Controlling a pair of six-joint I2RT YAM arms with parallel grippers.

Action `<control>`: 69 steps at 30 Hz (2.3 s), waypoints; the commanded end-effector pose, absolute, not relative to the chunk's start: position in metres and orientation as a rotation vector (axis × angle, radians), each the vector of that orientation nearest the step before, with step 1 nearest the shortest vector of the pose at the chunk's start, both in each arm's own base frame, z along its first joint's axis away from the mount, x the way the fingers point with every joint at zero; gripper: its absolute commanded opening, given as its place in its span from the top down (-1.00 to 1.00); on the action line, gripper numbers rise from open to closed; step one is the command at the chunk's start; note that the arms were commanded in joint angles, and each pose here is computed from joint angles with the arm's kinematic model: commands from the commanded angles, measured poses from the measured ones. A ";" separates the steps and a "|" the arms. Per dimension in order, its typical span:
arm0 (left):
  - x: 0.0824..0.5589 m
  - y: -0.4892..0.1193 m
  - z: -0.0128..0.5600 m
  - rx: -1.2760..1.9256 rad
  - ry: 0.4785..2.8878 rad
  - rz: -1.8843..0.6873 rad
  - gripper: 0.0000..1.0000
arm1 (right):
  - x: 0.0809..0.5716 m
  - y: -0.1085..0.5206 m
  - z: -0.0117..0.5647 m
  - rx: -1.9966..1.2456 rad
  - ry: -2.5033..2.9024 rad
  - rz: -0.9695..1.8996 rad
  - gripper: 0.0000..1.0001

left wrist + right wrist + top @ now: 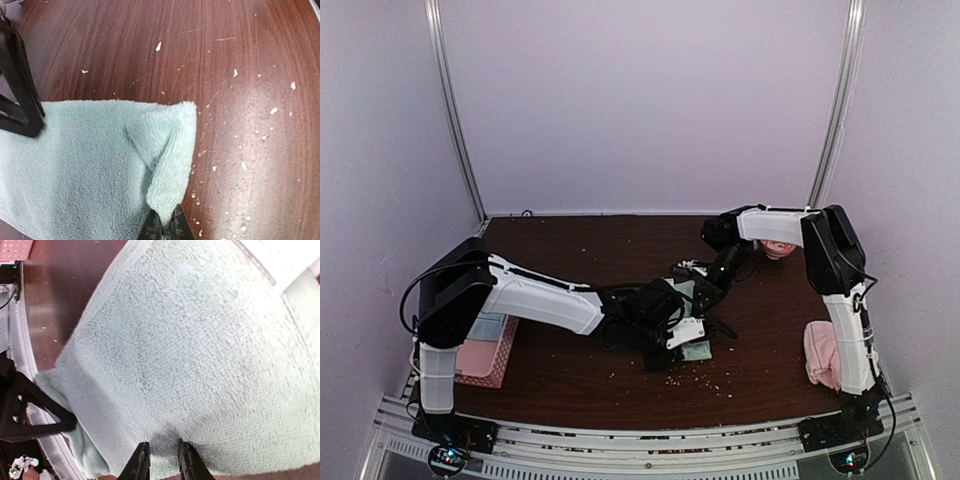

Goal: Roll the towels
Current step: Roll the towel at the center of the board.

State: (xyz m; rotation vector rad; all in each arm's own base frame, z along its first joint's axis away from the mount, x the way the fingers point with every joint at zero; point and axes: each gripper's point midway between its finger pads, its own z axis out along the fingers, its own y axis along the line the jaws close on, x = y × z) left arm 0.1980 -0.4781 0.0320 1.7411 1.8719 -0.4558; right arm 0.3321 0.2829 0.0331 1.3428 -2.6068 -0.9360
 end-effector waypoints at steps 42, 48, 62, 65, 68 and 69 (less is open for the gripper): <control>0.222 -0.460 -0.030 1.168 2.724 -1.330 1.00 | 0.243 0.242 0.143 2.570 -2.525 -0.336 0.07; 0.223 -0.454 -0.040 1.147 2.752 -1.276 1.00 | 0.255 0.257 0.099 2.693 -2.488 -0.066 0.08; 0.221 -0.457 -0.034 1.152 2.736 -1.322 1.00 | 0.243 0.285 0.042 2.783 -2.266 -0.040 0.21; 0.220 -0.456 -0.035 1.154 2.738 -1.316 1.00 | 0.239 0.287 0.032 2.778 -2.233 -0.060 0.27; 0.219 -0.455 -0.033 1.159 2.733 -1.315 1.00 | 0.236 0.288 0.022 2.775 -2.184 -0.067 0.40; 0.220 -0.455 -0.032 1.161 2.729 -1.314 1.00 | 0.235 0.288 0.019 2.773 -2.168 -0.077 0.48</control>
